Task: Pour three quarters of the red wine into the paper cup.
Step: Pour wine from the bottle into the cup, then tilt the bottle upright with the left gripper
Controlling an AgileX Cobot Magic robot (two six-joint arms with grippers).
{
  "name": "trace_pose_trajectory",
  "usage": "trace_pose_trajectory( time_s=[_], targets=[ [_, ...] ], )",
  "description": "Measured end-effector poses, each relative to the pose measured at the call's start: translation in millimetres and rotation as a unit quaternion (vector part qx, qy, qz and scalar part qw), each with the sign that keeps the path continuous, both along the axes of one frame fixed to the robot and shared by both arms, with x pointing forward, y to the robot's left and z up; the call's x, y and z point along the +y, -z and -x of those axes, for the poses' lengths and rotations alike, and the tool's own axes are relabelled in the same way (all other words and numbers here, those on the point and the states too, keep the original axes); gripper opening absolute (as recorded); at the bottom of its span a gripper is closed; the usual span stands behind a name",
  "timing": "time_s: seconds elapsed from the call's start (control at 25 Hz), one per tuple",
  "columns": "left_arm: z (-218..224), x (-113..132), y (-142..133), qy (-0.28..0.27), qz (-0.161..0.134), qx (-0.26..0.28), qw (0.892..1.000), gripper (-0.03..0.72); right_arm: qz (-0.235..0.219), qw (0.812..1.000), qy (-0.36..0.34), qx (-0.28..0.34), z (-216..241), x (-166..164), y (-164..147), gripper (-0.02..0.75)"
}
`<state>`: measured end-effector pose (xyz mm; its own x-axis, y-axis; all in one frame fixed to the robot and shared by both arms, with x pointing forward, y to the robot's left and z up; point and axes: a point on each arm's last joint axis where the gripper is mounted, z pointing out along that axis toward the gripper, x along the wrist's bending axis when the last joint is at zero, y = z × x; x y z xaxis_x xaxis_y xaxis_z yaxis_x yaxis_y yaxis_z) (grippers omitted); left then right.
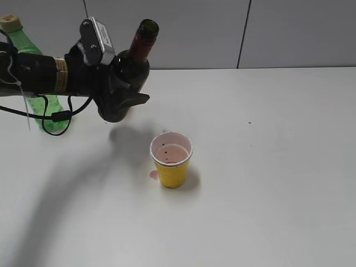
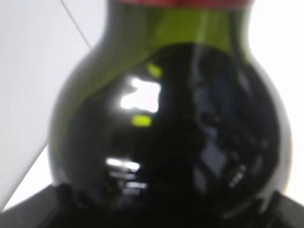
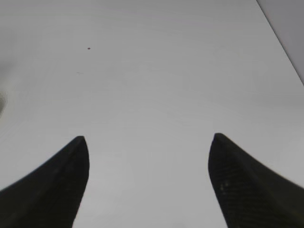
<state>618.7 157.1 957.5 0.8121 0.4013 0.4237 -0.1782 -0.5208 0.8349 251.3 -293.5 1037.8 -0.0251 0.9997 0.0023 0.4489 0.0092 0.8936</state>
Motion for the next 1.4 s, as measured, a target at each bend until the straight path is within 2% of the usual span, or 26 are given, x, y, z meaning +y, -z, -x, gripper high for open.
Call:
trace_pose_trajectory(
  time_s=[0.16, 0.36, 0.72, 0.96, 1.12, 1.4],
  targets=[
    [2.6, 7.6, -8.2, -0.027, -0.044, -0.019, 0.998, 0.547, 0.000, 1.000, 0.000, 0.000, 0.0, 0.0, 0.0, 0.592],
    [11.2, 12.2, -10.4, -0.012, -0.094, -0.060, 0.994, 0.546, 0.000, 1.000, 0.000, 0.000, 0.0, 0.0, 0.0, 0.592],
    [13.8, 23.2, 3.1, -0.017, -0.213, -0.088, 0.973, 0.546, 0.000, 1.000, 0.000, 0.000, 0.0, 0.0, 0.0, 0.592],
    [14.3, 22.2, 4.7, -0.004, -0.247, -0.109, 0.963, 0.546, 0.000, 1.000, 0.000, 0.000, 0.0, 0.0, 0.0, 0.592],
    [14.9, 21.3, 7.1, 0.006, -0.287, -0.122, 0.950, 0.546, 0.000, 1.000, 0.000, 0.000, 0.0, 0.0, 0.0, 0.592],
    [17.9, 13.3, 9.1, 0.019, -0.316, -0.132, 0.940, 0.546, 0.000, 1.000, 0.000, 0.000, 0.0, 0.1, 0.0, 0.592]
  ],
)
